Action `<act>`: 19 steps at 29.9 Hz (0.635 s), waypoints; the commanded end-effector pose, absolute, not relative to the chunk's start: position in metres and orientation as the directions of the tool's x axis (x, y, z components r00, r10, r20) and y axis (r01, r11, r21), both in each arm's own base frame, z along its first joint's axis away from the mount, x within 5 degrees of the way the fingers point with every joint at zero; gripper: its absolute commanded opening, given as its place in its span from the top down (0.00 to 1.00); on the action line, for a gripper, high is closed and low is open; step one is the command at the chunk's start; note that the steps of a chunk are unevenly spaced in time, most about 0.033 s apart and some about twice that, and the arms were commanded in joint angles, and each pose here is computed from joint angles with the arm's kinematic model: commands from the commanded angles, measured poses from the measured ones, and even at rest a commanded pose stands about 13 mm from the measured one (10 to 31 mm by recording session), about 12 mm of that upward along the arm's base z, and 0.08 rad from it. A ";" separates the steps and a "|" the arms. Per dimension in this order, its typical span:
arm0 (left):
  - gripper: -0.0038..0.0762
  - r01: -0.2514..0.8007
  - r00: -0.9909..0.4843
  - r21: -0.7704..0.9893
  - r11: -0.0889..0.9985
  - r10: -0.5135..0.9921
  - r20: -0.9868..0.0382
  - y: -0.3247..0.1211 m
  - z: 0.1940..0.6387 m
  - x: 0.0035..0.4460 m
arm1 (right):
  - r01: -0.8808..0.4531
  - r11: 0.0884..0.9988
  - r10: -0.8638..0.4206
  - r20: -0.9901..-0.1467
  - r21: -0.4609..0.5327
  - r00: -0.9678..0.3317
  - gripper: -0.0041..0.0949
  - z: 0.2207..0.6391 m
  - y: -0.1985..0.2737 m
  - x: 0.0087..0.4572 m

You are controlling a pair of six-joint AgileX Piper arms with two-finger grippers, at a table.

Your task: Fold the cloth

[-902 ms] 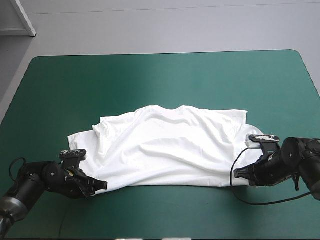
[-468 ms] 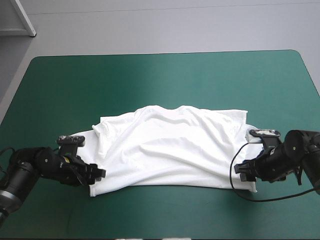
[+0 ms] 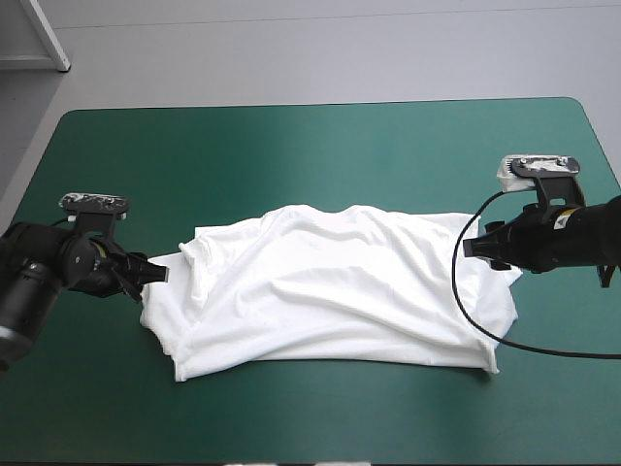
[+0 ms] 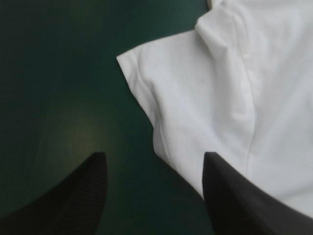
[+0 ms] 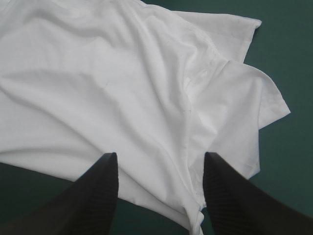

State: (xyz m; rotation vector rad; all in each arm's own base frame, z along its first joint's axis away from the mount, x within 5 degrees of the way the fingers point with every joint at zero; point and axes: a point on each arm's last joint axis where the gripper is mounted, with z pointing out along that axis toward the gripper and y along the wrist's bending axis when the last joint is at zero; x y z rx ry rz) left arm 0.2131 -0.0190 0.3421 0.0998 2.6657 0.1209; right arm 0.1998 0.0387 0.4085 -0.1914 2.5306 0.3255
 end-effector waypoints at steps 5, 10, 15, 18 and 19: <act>0.43 -0.064 -0.928 -0.027 0.998 -0.069 -0.365 -0.001 0.308 0.258 | -0.230 0.951 -0.062 -0.605 0.205 -0.794 0.46 0.423 0.041 0.194; 0.43 -0.146 -0.927 -0.050 0.988 -0.154 -0.341 0.018 0.286 0.277 | -0.231 0.951 -0.062 -0.605 0.206 -0.794 0.46 0.423 0.041 0.194; 0.43 -0.151 -0.941 -0.050 0.987 -0.159 -0.298 0.021 0.262 0.295 | -0.231 0.951 -0.062 -0.605 0.206 -0.794 0.48 0.423 0.041 0.194; 0.43 -0.153 -0.949 -0.048 0.987 -0.160 -0.272 0.022 0.248 0.303 | -0.231 0.951 -0.062 -0.605 0.206 -0.794 0.49 0.423 0.041 0.194; 0.43 -0.153 -0.950 -0.047 0.987 -0.160 -0.268 0.022 0.245 0.305 | -0.231 0.951 -0.062 -0.605 0.206 -0.794 0.49 0.423 0.041 0.194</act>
